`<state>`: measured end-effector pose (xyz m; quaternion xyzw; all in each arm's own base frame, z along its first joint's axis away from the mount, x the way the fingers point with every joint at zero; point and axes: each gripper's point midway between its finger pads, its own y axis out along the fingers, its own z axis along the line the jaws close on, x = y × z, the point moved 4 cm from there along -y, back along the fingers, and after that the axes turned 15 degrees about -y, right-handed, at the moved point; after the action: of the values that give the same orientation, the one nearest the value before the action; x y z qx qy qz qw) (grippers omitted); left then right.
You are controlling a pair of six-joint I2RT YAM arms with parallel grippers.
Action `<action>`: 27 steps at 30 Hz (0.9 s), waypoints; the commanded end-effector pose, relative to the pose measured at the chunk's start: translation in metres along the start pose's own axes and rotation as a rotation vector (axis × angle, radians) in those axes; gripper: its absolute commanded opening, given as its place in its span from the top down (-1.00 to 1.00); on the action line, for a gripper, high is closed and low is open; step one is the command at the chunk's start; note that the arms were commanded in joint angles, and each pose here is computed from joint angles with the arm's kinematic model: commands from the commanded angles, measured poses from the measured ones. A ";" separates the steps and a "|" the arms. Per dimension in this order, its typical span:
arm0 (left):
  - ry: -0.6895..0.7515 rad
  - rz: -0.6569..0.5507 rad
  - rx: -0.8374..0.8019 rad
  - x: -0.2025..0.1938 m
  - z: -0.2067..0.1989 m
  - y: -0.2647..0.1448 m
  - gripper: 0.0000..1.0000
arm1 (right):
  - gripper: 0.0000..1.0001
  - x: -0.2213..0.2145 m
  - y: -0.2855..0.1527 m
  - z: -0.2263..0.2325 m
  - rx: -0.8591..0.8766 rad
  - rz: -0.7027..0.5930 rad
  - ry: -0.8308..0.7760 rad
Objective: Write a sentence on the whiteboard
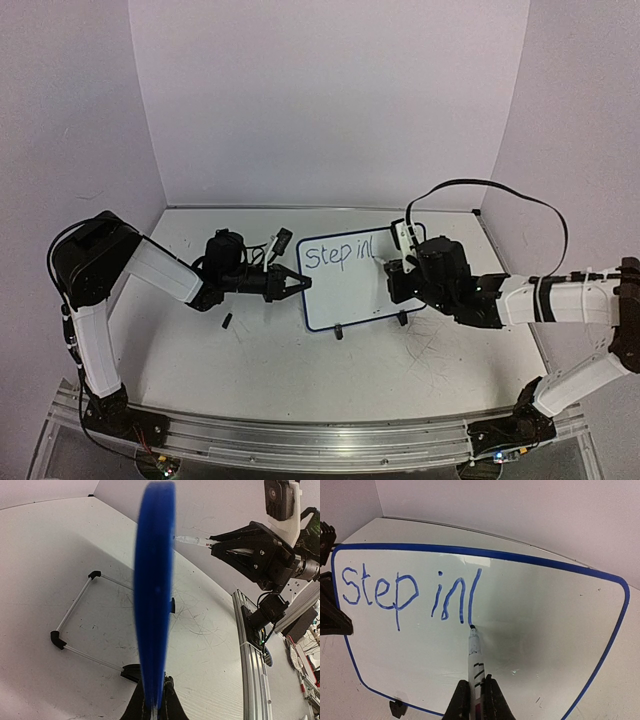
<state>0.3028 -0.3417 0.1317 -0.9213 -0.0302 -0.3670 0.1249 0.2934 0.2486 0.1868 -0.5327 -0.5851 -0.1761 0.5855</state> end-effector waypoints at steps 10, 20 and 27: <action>-0.029 0.027 0.103 -0.007 0.017 -0.005 1.00 | 1.00 0.034 -0.027 -0.010 0.028 -0.154 0.028; -0.026 0.027 0.103 -0.007 0.016 -0.006 1.00 | 1.00 0.044 -0.006 -0.001 0.038 -0.156 0.008; -0.024 0.027 0.104 -0.007 0.017 -0.005 1.00 | 1.00 0.046 -0.007 -0.009 -0.012 -0.163 0.022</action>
<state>0.3023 -0.3414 0.1323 -0.9205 -0.0288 -0.3686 0.1260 0.2940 0.2572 0.2055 -0.4960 -0.6120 -0.1873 0.5868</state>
